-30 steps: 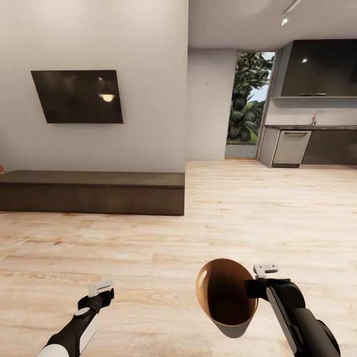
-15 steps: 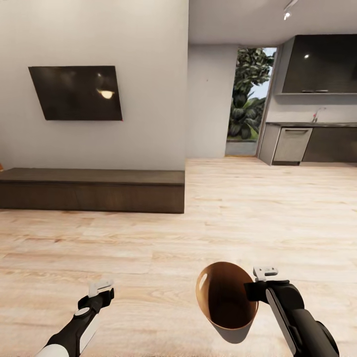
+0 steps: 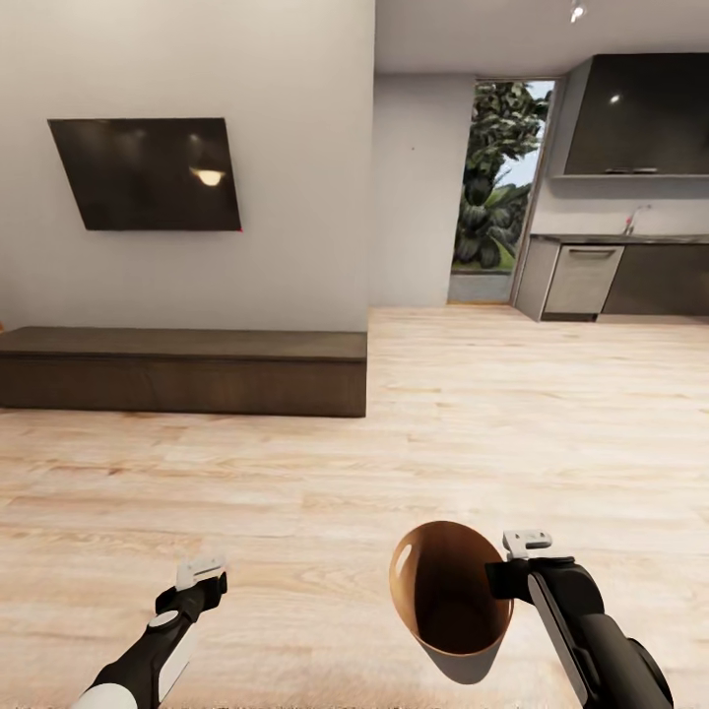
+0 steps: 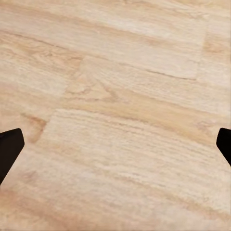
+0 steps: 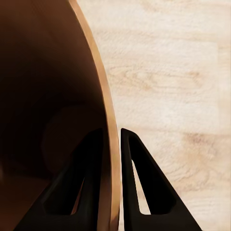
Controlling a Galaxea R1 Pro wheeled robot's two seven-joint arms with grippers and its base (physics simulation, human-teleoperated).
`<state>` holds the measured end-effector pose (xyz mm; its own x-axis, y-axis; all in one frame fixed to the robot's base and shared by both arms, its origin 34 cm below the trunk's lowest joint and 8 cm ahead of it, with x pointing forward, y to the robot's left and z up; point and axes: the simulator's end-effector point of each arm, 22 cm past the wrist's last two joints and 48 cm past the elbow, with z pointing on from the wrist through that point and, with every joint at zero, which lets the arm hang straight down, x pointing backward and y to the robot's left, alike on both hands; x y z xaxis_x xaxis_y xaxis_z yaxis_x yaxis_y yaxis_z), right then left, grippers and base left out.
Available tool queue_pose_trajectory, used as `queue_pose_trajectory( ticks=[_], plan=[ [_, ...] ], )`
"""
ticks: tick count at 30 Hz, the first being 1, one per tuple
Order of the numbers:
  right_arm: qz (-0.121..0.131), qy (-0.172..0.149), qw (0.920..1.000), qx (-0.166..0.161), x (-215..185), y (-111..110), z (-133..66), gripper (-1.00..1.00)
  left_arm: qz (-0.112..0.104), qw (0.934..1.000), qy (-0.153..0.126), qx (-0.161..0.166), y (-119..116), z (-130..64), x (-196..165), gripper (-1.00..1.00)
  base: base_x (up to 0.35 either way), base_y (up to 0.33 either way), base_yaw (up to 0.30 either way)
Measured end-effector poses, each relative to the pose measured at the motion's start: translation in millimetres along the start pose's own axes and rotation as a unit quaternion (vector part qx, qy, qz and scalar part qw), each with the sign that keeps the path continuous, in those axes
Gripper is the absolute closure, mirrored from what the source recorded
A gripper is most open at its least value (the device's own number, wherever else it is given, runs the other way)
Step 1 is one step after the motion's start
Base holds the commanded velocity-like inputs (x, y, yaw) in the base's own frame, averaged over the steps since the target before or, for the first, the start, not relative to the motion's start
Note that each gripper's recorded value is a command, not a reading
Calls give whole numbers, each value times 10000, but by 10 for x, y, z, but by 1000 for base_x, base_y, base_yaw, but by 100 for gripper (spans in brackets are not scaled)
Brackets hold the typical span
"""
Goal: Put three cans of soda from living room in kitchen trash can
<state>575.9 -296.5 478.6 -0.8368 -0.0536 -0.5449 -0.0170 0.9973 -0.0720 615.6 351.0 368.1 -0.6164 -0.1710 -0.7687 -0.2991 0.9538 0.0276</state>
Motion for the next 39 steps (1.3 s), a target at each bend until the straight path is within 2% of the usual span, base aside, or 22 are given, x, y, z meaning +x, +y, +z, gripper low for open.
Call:
queue_pose_trajectory(
  ticks=[32,39],
  plan=[
    [42,180,9998,-42,91,-4,155,100,63,9997,253,-44,30,91,277,-100,0,0,0],
    [39,236,9997,-44,130,0,193,100,132,9986,517,-67,53,87,543,-100,0,0,0]
  ],
)
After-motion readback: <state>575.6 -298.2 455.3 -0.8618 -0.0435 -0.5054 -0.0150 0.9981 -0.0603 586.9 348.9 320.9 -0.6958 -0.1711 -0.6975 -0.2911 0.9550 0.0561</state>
